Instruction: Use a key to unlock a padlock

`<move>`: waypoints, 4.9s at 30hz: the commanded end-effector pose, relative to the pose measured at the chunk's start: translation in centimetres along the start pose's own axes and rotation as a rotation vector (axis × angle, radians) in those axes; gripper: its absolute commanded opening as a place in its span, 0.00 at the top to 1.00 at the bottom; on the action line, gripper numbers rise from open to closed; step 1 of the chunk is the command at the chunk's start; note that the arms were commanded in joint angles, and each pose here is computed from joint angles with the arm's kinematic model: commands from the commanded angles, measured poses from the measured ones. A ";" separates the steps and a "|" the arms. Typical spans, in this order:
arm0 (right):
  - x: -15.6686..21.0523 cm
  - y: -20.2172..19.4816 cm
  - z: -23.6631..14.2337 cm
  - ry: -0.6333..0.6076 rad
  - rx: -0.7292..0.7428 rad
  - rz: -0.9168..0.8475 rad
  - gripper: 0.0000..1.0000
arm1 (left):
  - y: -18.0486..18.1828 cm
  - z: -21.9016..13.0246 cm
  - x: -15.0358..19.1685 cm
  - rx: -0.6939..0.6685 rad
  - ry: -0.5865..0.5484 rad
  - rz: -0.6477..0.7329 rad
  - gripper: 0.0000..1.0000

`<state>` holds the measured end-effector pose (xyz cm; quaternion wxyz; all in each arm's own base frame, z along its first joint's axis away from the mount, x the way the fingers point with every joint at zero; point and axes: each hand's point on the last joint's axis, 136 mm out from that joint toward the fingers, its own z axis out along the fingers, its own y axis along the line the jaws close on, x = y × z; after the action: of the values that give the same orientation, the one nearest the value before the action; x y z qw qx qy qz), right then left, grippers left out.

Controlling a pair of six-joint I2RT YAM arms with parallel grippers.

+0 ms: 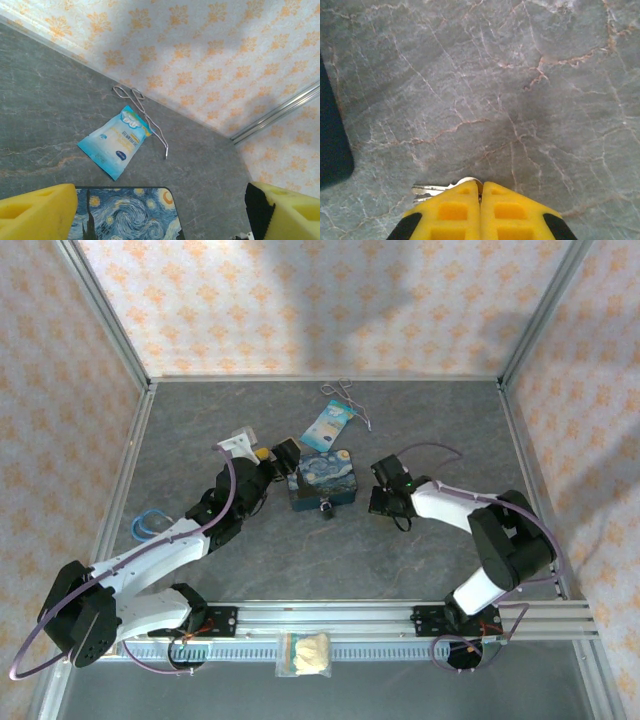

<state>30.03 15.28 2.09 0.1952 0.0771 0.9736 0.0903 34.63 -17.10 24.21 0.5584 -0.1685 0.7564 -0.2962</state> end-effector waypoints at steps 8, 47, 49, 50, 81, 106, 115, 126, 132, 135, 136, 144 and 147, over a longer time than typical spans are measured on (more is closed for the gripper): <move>-1.6 1.3 -2.8 0.003 -0.295 0.142 1.00 | -0.9 0.1 1.6 0.088 0.055 -0.008 0.13; -10.8 11.0 -17.7 -0.540 -0.758 0.339 1.00 | -13.0 4.6 8.9 0.430 0.234 -0.199 0.54; -10.8 10.9 -17.7 -0.542 -0.755 0.338 1.00 | -13.2 4.7 8.8 0.430 0.231 -0.194 0.58; -10.8 10.9 -17.7 -0.543 -0.756 0.339 1.00 | -13.2 4.8 8.8 0.431 0.230 -0.194 0.60; -10.3 13.4 -21.5 -0.446 -0.979 -0.193 0.37 | -9.7 2.1 6.0 0.497 0.417 0.352 1.00; -4.8 16.9 -22.4 -0.231 -1.261 -0.490 0.70 | -12.5 -2.2 6.1 0.788 0.543 0.484 1.00; -4.6 16.8 -22.2 -0.229 -1.256 -0.502 1.00 | -11.5 -0.6 4.5 0.679 0.500 0.427 0.92; -5.1 16.4 -21.4 -0.265 -1.209 -0.462 1.00 | -9.4 0.8 -2.7 0.556 0.223 -0.128 0.15; -8.1 16.1 -20.2 -0.383 -1.072 -0.300 1.00 | -8.5 0.7 -2.2 0.550 0.195 -0.313 0.22; -9.3 16.1 -20.1 -0.456 -1.063 -0.141 1.00 | -8.3 0.6 -1.7 0.532 0.170 -0.302 0.21; -9.3 16.2 -20.1 -0.484 -1.068 -0.114 1.00 | -8.3 0.6 -1.6 0.529 0.168 -0.302 0.21; -9.7 16.6 -19.6 -0.643 -0.941 -0.173 1.00 | -8.3 1.9 -0.7 0.448 0.180 -0.407 0.20; -9.9 16.4 -20.5 -0.716 -0.923 -0.210 1.00 | -8.1 2.3 -0.2 0.393 0.194 -0.417 0.21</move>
<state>32.36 27.34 24.31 0.4550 -0.0795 0.7496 0.4741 35.46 -23.85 28.04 0.4288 -0.1494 0.6897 -0.5640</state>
